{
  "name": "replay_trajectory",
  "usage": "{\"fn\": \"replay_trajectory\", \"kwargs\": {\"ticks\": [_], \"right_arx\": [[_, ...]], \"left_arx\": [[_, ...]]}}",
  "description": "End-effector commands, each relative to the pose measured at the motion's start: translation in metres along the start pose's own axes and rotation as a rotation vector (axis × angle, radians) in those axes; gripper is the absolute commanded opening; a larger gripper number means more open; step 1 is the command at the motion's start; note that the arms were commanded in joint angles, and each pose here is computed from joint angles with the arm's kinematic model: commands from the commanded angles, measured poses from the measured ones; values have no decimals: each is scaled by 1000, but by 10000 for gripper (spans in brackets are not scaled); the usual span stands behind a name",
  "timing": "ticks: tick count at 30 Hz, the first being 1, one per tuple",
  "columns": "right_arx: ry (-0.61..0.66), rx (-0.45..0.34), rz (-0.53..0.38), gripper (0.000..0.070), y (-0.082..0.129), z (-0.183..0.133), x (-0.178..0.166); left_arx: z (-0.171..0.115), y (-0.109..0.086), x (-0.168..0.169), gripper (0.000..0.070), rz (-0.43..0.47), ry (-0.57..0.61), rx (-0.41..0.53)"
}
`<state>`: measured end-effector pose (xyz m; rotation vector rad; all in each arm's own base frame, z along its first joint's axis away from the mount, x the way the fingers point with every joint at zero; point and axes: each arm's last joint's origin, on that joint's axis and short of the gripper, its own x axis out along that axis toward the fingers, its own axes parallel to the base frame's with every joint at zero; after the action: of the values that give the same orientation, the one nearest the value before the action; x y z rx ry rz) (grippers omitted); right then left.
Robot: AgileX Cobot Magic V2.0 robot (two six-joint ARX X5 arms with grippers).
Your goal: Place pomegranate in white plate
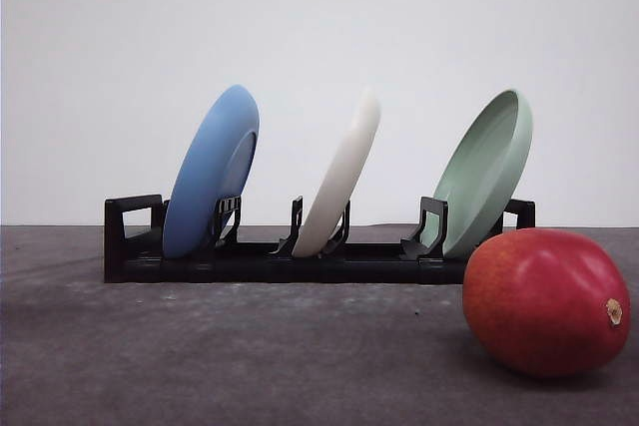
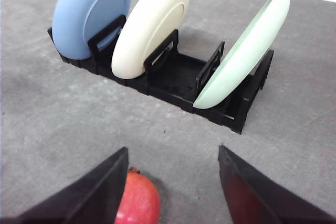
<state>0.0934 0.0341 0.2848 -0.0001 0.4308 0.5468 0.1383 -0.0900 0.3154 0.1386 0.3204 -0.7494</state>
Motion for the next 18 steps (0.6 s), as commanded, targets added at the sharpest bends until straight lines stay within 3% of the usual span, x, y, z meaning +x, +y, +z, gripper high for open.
{"fn": "replay_trajectory", "kwargs": {"ticks": [1, 9, 15, 18], "right_arx": [[-25, -15, 6, 345, 1, 5, -3], [-24, -9, 6, 345, 1, 5, -3], [-24, -4, 6, 345, 1, 5, -3], [-24, -4, 6, 345, 1, 5, -3]], "left_arx": [[8, -3, 4, 363, -23, -39, 35], [17, -16, 47, 367, -75, -112, 97], [12, -28, 92, 368, -35, -118, 112], [7, -34, 114, 404, -5, -126, 111]]}}
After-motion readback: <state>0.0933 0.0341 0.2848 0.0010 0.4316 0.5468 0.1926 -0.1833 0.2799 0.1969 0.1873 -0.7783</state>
